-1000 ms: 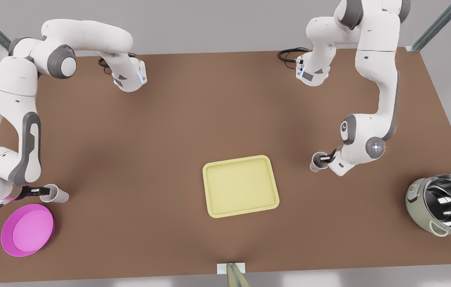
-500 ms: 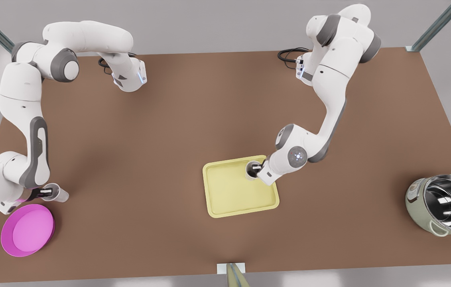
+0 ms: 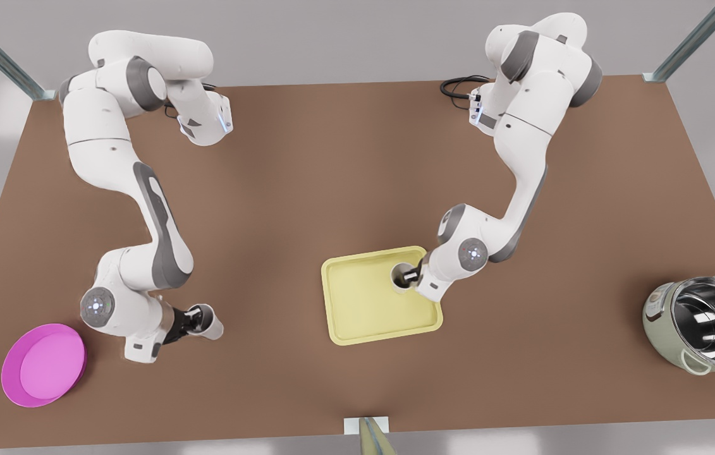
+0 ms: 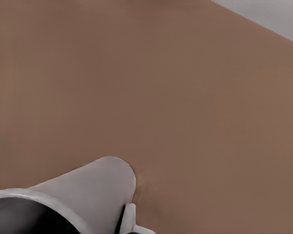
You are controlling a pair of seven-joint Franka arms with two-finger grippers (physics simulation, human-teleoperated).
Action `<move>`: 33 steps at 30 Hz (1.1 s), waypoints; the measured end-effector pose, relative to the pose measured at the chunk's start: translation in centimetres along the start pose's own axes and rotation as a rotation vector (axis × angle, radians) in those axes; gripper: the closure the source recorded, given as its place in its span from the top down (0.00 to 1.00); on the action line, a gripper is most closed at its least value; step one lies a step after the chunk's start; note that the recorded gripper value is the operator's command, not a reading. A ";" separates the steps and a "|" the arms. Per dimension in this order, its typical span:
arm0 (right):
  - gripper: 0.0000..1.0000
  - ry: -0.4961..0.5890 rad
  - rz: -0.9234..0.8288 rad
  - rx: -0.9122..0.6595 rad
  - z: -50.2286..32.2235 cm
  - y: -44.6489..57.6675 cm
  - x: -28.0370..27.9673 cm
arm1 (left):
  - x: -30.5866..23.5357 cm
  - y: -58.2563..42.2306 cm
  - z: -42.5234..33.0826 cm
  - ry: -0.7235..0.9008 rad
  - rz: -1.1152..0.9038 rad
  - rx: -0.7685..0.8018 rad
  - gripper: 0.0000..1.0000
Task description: Use both arms to respectively pick up the white IKEA cups from the middle-left and middle-right positions, then place the white IKEA cups onto the middle-middle tray, ensuring that the cups remain upright and do not tip over
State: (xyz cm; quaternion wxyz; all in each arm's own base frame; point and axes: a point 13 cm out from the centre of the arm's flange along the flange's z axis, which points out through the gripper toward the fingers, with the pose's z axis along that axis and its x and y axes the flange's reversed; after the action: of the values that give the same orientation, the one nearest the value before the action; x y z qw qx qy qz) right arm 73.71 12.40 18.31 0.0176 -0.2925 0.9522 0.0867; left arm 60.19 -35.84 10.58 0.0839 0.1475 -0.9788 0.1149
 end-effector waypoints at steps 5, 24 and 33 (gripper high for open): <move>0.21 -0.029 -0.054 -0.053 0.9 12.5 -6.1 | -0.2 0.4 -1.6 -0.015 -0.036 -0.007 1.00; 0.21 -0.114 0.255 -0.117 11.0 29.5 -13.7 | -0.5 19.9 -40.3 -0.056 0.074 -0.391 1.00; 1.00 -0.079 0.372 -0.102 13.4 29.5 -12.4 | 0.4 22.0 -37.6 0.119 0.257 -0.428 1.00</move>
State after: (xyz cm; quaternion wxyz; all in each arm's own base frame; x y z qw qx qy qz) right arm 67.24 45.57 10.76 0.0236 -0.1083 0.9828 0.1480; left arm 57.92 -6.13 42.35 0.1554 -0.0061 -0.9848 -0.0770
